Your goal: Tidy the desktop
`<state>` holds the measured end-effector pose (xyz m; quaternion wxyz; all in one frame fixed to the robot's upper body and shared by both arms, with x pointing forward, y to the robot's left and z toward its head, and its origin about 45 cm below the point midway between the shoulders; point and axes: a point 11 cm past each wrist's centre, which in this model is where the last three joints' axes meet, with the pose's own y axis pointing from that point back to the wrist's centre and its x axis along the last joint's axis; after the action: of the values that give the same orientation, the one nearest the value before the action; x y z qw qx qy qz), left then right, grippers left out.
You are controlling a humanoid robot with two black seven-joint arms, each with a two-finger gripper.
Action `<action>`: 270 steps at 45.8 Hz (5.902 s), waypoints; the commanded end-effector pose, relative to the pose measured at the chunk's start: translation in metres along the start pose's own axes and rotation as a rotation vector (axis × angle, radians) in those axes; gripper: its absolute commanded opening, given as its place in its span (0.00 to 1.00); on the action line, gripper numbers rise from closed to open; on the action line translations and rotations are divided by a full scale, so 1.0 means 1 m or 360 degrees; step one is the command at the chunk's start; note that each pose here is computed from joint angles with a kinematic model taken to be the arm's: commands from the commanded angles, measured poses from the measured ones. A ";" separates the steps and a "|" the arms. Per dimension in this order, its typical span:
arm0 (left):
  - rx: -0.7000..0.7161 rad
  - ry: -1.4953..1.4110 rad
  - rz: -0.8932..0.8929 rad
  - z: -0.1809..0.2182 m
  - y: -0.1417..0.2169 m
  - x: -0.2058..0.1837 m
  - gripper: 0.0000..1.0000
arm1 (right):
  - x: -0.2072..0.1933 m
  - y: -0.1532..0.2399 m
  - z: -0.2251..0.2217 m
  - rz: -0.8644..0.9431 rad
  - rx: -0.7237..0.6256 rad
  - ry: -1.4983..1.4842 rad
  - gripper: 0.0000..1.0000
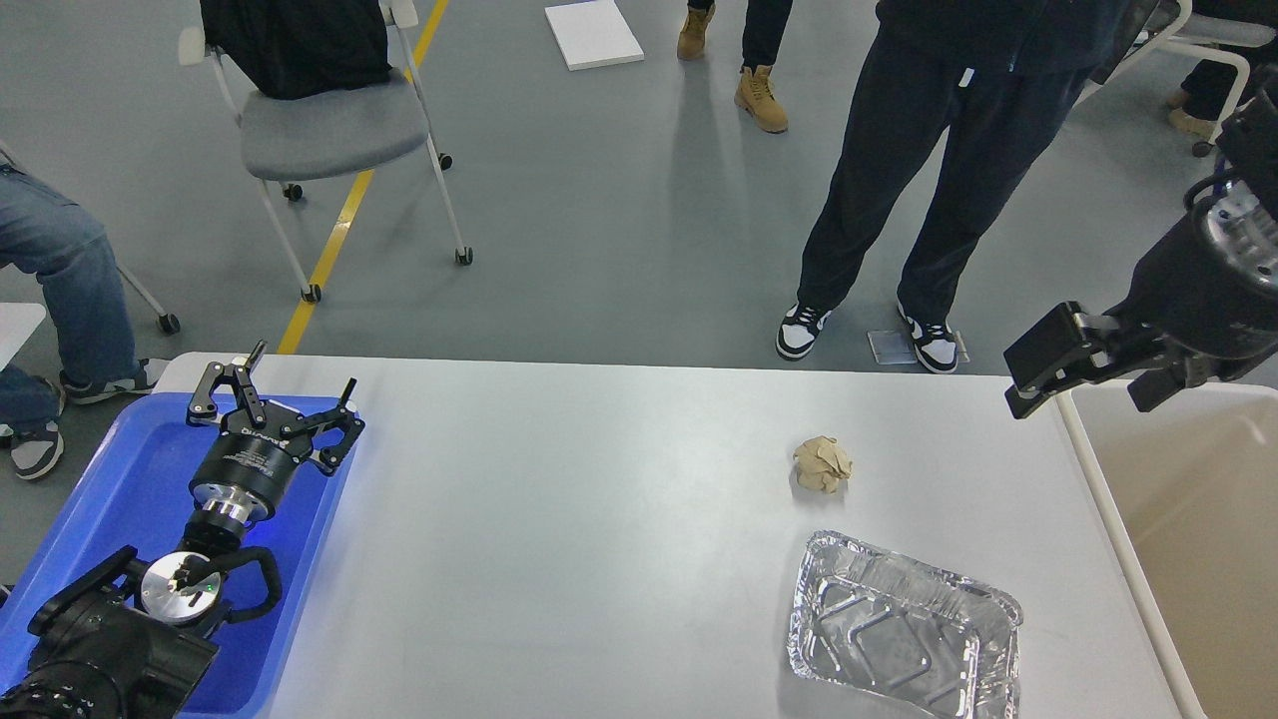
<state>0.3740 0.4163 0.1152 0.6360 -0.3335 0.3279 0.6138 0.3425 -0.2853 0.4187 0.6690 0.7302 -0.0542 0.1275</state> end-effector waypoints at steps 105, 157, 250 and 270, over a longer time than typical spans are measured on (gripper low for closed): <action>-0.0003 0.0005 0.0001 0.000 0.000 0.000 1.00 | -0.082 -0.155 0.075 -0.0477 0.0069 -0.0185 1.00; -0.0003 0.0005 0.0001 0.000 0.000 0.000 1.00 | -0.131 -0.275 0.113 -0.0425 -0.0035 -0.0302 0.99; 0.0005 0.0001 0.0000 -0.001 0.000 0.000 1.00 | -0.083 -0.184 0.132 -0.0361 0.0071 -0.0280 0.00; 0.0006 0.0003 0.0000 -0.002 0.000 0.000 1.00 | -0.010 -0.055 0.135 0.0138 0.0011 -0.0194 0.00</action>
<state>0.3739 0.4153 0.1144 0.6364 -0.3326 0.3293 0.6131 0.3482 -0.4108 0.2794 0.6598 0.7460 -0.0742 0.0510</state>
